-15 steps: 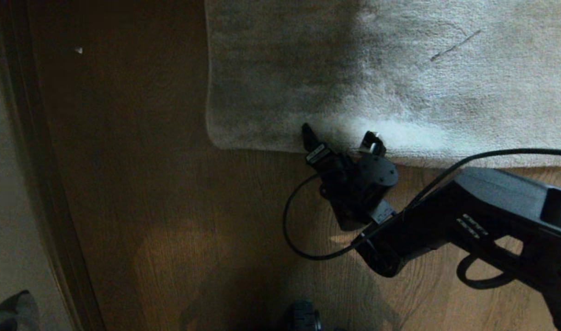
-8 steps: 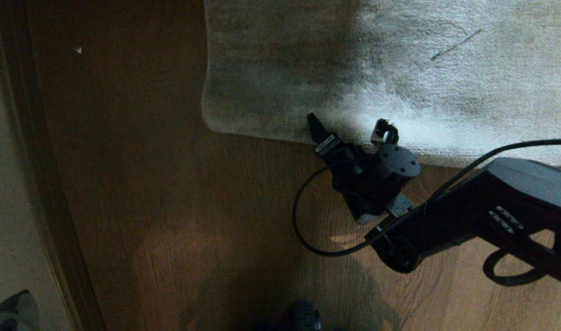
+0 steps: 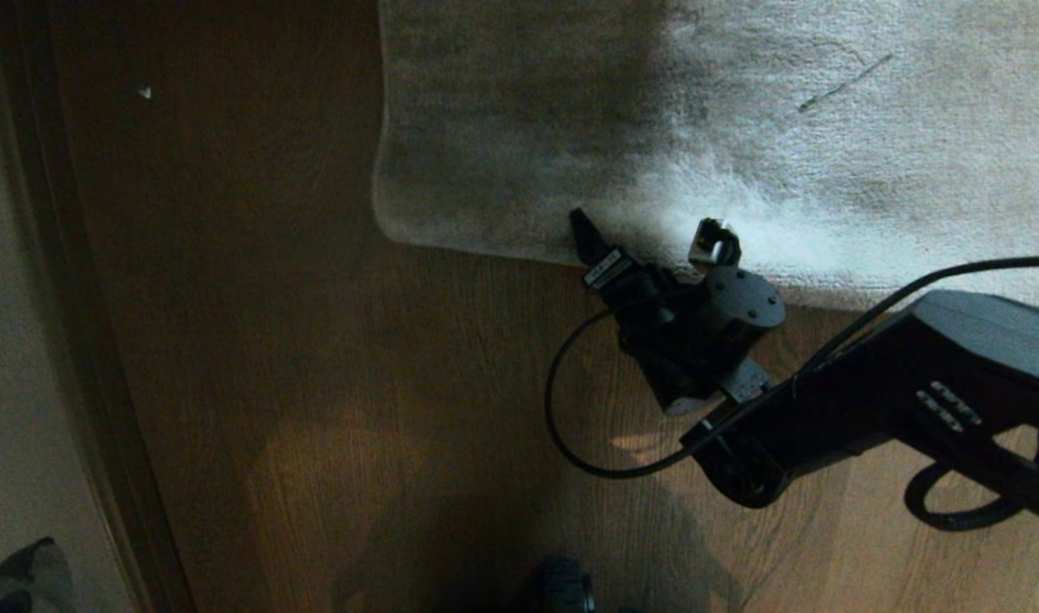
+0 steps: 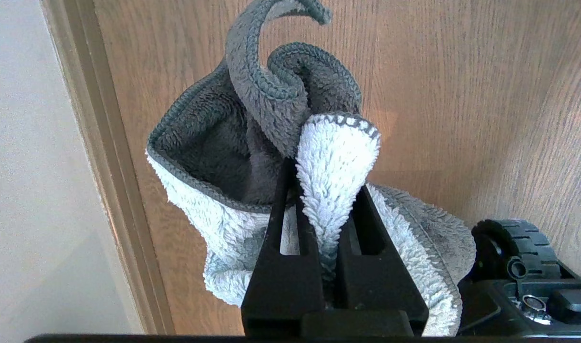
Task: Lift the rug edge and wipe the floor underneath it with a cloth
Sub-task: Lift up the carpet
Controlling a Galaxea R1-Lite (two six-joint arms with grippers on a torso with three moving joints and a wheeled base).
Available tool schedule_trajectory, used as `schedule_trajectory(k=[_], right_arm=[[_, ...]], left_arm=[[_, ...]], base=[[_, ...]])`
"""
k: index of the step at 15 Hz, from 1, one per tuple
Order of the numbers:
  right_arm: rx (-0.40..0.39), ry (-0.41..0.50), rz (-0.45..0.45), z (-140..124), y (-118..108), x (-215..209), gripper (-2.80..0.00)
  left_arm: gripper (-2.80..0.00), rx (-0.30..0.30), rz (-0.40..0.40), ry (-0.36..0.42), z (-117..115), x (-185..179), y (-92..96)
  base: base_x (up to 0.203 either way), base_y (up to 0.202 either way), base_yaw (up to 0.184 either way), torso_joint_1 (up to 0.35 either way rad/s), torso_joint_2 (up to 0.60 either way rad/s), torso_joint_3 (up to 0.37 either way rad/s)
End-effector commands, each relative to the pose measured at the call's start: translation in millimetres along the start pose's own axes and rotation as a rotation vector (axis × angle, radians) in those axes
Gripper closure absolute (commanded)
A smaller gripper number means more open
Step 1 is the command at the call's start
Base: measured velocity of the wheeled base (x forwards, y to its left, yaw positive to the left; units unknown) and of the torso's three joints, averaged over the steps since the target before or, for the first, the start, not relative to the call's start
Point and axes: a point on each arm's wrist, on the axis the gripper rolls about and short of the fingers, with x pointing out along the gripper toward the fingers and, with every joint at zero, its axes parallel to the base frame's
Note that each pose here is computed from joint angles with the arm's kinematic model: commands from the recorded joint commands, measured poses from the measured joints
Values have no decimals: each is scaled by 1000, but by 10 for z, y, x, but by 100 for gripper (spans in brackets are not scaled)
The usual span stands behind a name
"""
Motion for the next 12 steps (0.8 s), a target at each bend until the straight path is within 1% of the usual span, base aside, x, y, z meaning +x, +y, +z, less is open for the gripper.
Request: schedule_trajectory(k=[1, 12], right_arm=[[16, -39, 23, 46, 28, -4, -280], [0, -40, 20, 39, 24, 0, -280]], left_arm=[[0, -1, 0, -2, 1, 0, 0], [0, -1, 0, -1, 1, 0, 0]], base=[[0, 0, 0, 0, 0, 0], [0, 0, 0, 0, 0, 0]])
